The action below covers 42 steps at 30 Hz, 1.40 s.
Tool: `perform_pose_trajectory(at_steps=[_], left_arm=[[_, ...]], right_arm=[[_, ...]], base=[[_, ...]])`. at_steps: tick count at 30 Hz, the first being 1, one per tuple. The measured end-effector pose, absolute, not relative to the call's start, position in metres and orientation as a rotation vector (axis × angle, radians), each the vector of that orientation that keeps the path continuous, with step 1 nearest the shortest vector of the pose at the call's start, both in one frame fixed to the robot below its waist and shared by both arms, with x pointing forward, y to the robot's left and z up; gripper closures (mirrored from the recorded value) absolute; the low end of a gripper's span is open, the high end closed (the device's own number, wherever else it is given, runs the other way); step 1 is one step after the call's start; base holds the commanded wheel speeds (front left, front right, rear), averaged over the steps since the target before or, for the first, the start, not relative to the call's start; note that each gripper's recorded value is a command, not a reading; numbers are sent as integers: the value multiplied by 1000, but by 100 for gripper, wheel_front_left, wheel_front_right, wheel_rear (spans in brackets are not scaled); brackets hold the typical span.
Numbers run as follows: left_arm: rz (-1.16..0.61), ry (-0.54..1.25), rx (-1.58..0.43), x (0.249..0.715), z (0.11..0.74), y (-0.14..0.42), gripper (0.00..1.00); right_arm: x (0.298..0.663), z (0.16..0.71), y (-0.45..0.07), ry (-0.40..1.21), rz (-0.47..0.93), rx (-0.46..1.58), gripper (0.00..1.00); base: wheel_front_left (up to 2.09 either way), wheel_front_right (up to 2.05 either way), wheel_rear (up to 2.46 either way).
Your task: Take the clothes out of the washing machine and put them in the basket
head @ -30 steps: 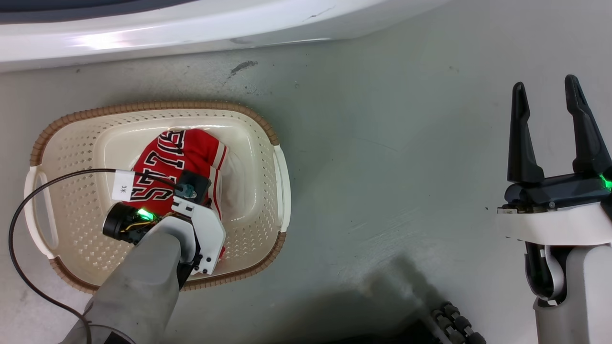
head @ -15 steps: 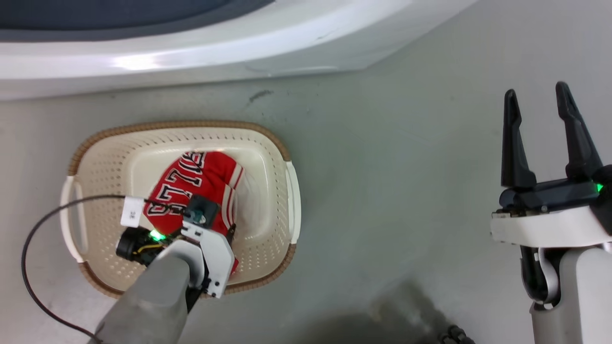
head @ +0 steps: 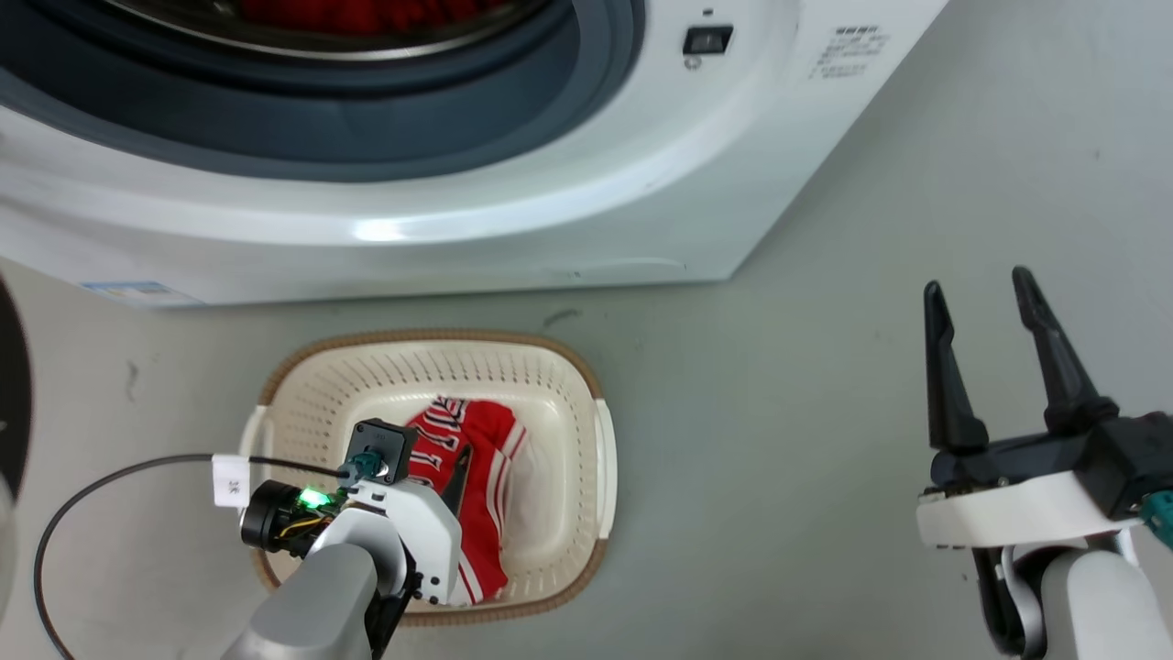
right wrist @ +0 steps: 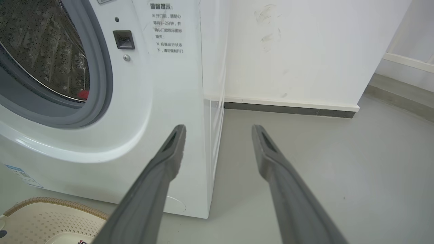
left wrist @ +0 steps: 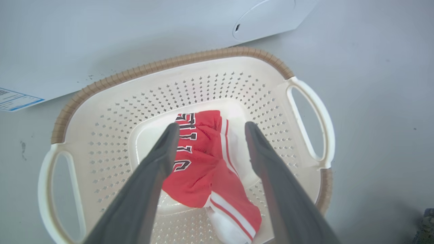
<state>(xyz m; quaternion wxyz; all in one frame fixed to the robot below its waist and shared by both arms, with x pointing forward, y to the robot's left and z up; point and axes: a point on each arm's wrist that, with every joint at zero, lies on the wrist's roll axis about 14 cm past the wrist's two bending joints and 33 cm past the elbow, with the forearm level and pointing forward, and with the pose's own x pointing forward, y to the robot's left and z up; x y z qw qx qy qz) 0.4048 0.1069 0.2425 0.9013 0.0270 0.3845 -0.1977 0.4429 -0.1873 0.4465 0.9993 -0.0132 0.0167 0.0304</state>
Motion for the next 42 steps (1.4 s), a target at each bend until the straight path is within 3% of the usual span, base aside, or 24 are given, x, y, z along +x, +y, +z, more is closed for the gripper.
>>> perform_pose_trajectory(at_steps=[25,31,42], left_arm=[[-114,96,-46,435,447,151,0],[-109,44,-26,456,461,155,0],[-184,61,50,550,463,136,0]], right_arm=[[402,498,-161,-75,131,-17,0],[402,495,-161,-65,131,-16,0],[422,483,-172,-43,101,-20,0]], base=[[0,0,0],[0,0,0],[0,0,0]])
